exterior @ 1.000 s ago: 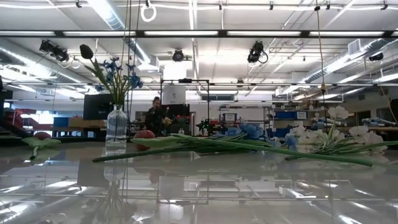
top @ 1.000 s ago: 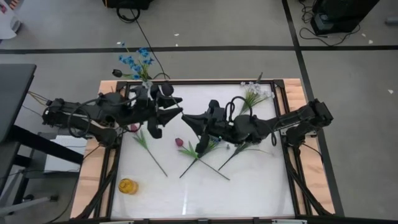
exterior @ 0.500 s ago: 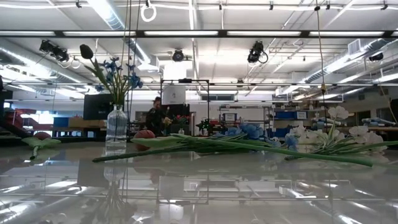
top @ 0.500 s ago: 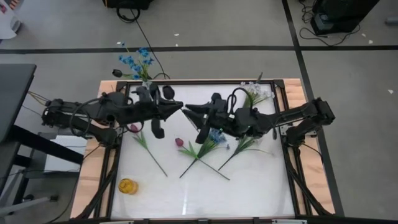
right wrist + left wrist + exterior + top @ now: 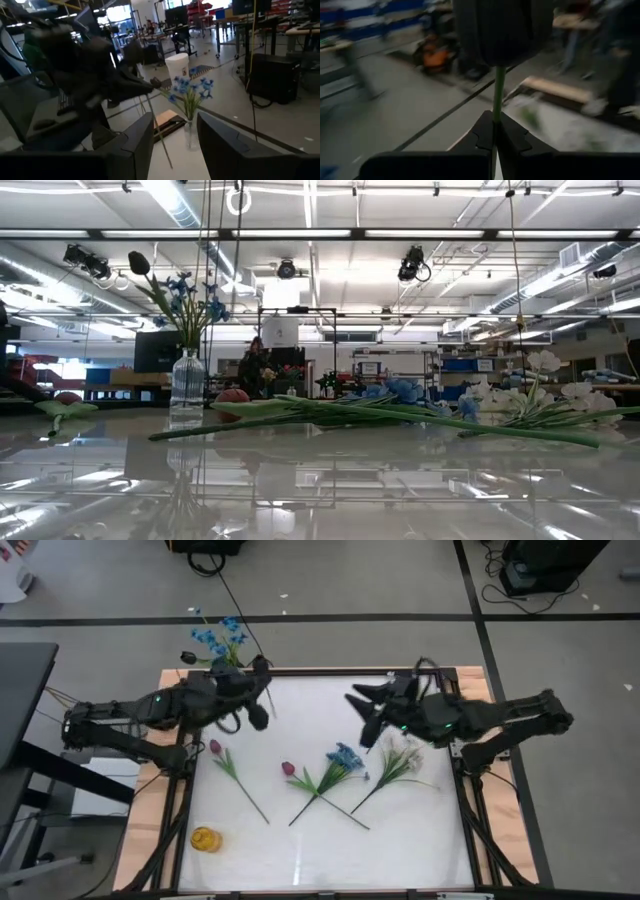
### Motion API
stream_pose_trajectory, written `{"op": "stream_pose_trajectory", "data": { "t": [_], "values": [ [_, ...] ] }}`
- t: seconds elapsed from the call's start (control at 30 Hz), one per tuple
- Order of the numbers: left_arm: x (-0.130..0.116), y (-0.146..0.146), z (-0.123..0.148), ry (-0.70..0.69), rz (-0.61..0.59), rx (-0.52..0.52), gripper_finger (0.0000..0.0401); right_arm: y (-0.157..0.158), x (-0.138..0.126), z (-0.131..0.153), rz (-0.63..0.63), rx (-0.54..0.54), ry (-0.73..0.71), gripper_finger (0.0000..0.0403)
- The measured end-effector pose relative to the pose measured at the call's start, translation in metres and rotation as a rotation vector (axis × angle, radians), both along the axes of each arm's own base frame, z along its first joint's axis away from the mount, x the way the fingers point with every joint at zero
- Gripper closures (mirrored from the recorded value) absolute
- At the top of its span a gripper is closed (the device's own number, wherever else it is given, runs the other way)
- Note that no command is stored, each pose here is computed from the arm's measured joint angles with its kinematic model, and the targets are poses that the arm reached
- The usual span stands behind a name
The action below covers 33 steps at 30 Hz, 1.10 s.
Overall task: Sort flowers into vase by color
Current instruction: Put the black tulip into the transparent vase
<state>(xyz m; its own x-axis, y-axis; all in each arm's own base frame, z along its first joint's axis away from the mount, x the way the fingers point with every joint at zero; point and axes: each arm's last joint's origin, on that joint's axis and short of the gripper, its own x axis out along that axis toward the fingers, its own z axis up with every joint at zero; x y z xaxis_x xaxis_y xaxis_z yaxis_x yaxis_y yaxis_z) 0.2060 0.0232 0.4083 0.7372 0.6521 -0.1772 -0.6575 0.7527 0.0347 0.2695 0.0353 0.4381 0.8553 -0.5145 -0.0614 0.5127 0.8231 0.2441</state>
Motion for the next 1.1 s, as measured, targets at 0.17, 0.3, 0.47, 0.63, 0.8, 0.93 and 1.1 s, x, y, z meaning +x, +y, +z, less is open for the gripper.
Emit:
{"op": "stream_pose_trajectory", "data": {
  "t": [0.17, 0.3, 0.47, 0.63, 0.8, 0.93, 1.1],
  "values": [
    [-0.007, 0.034, -0.012, 0.050, 0.178, -0.082, 0.0395, -0.008, -0.027, 0.010, -0.010, -0.008, 0.025, 0.0244],
    [-0.008, 0.056, -0.032, 0.023, 0.260, -0.092, 0.0395, -0.013, -0.041, 0.011, -0.013, -0.046, 0.089, 0.0244],
    [-0.006, 0.063, -0.080, -0.036, 0.238, -0.140, 0.0395, -0.017, -0.052, 0.007, -0.016, -0.071, 0.172, 0.0244],
    [-0.005, 0.051, -0.119, 0.034, 0.177, -0.151, 0.0395, -0.018, -0.060, 0.003, -0.012, -0.074, 0.233, 0.0244],
    [-0.006, 0.051, -0.115, 0.085, 0.154, -0.028, 0.0388, -0.028, -0.059, 0.002, -0.061, -0.092, 0.262, 0.0244],
    [-0.019, 0.062, -0.097, 0.059, 0.209, 0.100, 0.0387, -0.043, -0.058, 0.002, -0.099, -0.078, 0.266, 0.0244],
    [-0.043, 0.079, -0.078, -0.032, 0.305, 0.182, 0.0388, -0.058, -0.058, 0.003, -0.139, -0.062, 0.249, 0.0244]
  ]
}}
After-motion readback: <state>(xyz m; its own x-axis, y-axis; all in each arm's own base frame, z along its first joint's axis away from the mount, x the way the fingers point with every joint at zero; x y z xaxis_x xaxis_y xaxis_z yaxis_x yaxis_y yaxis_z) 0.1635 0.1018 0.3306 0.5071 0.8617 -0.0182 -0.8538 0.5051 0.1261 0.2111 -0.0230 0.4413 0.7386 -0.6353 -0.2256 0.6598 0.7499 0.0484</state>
